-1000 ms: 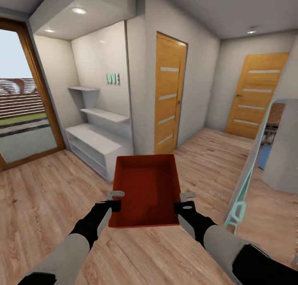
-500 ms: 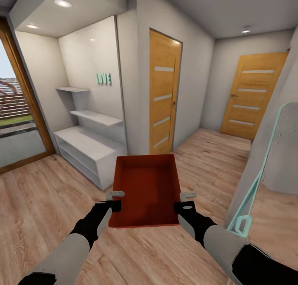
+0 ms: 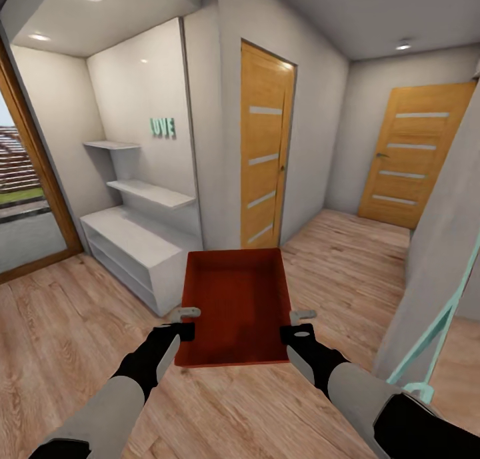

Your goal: Move the two storage containers from the living room to the garage. In the garage, place one container on the floor and stack the other container on top of it (either order is fine).

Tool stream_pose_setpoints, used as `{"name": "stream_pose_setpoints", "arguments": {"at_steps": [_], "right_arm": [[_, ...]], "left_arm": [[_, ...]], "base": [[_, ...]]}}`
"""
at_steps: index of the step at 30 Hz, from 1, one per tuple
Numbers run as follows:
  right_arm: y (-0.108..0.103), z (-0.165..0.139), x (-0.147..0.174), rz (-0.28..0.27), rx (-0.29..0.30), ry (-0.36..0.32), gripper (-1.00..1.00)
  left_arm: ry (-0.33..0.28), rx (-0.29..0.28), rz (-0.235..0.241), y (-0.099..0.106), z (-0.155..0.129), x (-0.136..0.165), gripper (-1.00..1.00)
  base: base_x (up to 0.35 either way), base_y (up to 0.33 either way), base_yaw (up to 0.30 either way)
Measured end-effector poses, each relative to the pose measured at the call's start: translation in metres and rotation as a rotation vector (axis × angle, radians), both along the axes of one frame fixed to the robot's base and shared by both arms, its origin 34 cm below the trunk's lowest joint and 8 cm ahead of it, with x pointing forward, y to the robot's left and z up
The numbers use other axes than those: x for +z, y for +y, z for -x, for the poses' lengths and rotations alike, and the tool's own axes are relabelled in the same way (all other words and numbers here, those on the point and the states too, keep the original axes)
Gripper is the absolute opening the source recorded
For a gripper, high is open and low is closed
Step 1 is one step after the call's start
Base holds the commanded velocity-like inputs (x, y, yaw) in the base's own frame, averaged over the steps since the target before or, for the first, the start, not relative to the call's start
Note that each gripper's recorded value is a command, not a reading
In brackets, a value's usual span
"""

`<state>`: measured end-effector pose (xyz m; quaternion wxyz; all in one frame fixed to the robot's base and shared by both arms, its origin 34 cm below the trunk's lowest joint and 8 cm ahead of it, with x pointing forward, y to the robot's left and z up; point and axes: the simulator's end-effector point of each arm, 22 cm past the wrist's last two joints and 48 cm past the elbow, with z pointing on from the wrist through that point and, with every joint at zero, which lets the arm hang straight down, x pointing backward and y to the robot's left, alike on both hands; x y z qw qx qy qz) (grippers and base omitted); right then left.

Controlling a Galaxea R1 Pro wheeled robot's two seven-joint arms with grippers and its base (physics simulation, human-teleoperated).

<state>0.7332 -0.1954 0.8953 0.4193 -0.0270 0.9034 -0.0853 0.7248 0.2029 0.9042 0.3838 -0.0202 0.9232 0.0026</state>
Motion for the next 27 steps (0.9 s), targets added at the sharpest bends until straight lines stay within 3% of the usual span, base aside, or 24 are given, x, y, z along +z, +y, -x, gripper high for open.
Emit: {"name": "stream_pose_setpoints", "arguments": {"at_steps": [18, 27], "right_arm": [[-0.0001, 0.0000, 0.0000, 0.000, 0.000, 0.000, -1.00], [0.0000, -0.0001, 0.0001, 0.000, 0.000, -0.001, -1.00]], "left_arm": [[0.000, 0.000, 0.000, -0.0001, -0.0001, 0.0001, -1.00], [0.000, 0.000, 0.000, 0.0000, -0.0001, 0.0002, -1.00]], "base": [[0.322, 0.000, -0.236], [0.322, 0.000, -0.031]]}}
